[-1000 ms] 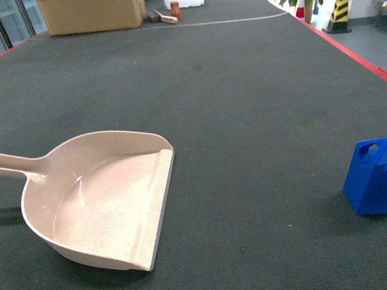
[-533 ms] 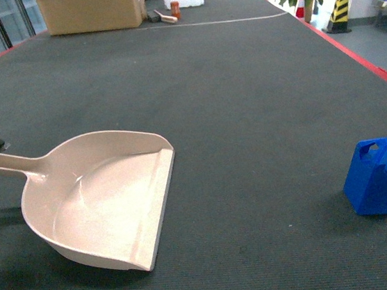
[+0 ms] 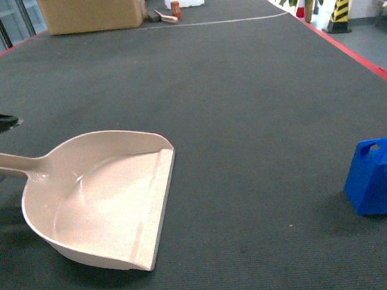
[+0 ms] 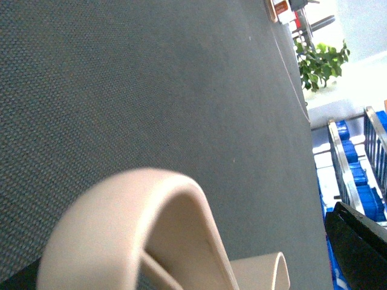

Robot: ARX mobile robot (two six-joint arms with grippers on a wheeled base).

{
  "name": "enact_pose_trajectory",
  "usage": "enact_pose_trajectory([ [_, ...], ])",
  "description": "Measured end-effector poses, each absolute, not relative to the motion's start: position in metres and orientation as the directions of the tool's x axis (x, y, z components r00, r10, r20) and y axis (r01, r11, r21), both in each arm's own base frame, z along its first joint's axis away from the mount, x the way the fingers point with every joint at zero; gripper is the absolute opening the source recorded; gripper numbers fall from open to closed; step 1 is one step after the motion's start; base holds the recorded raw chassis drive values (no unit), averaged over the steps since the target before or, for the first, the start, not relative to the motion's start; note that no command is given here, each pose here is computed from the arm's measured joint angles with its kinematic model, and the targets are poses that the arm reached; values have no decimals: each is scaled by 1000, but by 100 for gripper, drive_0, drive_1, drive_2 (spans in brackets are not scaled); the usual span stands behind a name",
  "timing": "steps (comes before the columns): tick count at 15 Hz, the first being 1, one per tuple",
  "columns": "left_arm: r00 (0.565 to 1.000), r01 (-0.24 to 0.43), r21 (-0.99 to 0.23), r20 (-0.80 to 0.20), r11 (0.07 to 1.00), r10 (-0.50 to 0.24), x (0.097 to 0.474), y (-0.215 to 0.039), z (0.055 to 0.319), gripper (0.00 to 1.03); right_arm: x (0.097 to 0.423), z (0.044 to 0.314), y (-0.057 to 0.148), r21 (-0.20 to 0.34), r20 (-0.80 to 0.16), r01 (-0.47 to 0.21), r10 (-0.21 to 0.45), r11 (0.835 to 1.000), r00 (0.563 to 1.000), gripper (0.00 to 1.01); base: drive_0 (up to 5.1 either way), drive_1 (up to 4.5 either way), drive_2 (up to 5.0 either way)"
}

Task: Place part in tray to right shelf

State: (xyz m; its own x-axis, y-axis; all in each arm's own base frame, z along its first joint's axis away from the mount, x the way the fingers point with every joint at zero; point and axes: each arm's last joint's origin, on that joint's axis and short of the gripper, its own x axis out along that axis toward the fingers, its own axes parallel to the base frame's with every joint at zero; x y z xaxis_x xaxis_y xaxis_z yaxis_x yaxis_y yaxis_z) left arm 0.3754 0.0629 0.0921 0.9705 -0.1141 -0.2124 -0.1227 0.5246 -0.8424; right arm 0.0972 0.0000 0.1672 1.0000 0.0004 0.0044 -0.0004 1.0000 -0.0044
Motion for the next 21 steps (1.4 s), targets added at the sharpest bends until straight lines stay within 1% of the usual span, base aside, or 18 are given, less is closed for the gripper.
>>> enact_pose_trajectory([
  [2,970,-98,-858,-196,504,-146,384,62,82,74,97,167,0,-4,4,0,0,1000,1000,98,0,0,0],
  [4,975,-34,-883,-131,468,-177,383,58,83,50,97,167,0,-4,5,0,0,1000,1000,98,0,0,0],
  [5,977,4,-894,-91,448,-191,380,55,86,34,97,167,0,-4,5,0,0,1000,1000,98,0,0,0],
  [6,976,16,-907,-78,421,-204,375,49,86,21,97,167,0,-4,5,0,0,1000,1000,98,0,0,0],
  [7,975,20,-920,-69,391,-213,372,44,91,15,97,167,0,-4,4,0,0,1000,1000,98,0,0,0],
  [8,974,45,-920,-47,390,-223,369,39,100,14,97,167,0,-4,5,0,0,1000,1000,98,0,0,0],
  [10,963,102,-926,0,364,-270,356,18,124,13,97,167,0,-4,4,0,0,1000,1000,98,0,0,0],
  [13,929,203,-939,94,279,-359,342,-16,161,13,97,167,0,-4,4,0,0,1000,1000,98,0,0,0],
  [14,916,220,-943,111,250,-385,338,-28,167,13,97,167,0,-4,4,0,0,1000,1000,98,0,0,0],
  [16,896,230,-953,128,198,-425,330,-52,173,13,97,167,0,-4,4,0,0,1000,1000,98,0,0,0],
  [18,863,230,-960,127,156,-489,325,-77,174,13,97,167,0,-4,5,0,0,1000,1000,98,0,0,0],
  [19,851,233,-961,127,150,-509,323,-83,174,13,97,167,0,-4,4,0,0,1000,1000,98,0,0,0],
  [20,853,231,-962,127,149,-506,324,-83,174,13,97,167,0,-4,4,0,0,1000,1000,98,0,0,0],
  [21,865,225,-962,125,153,-485,325,-78,173,13,97,167,0,-4,4,0,0,1000,1000,98,0,0,0],
])
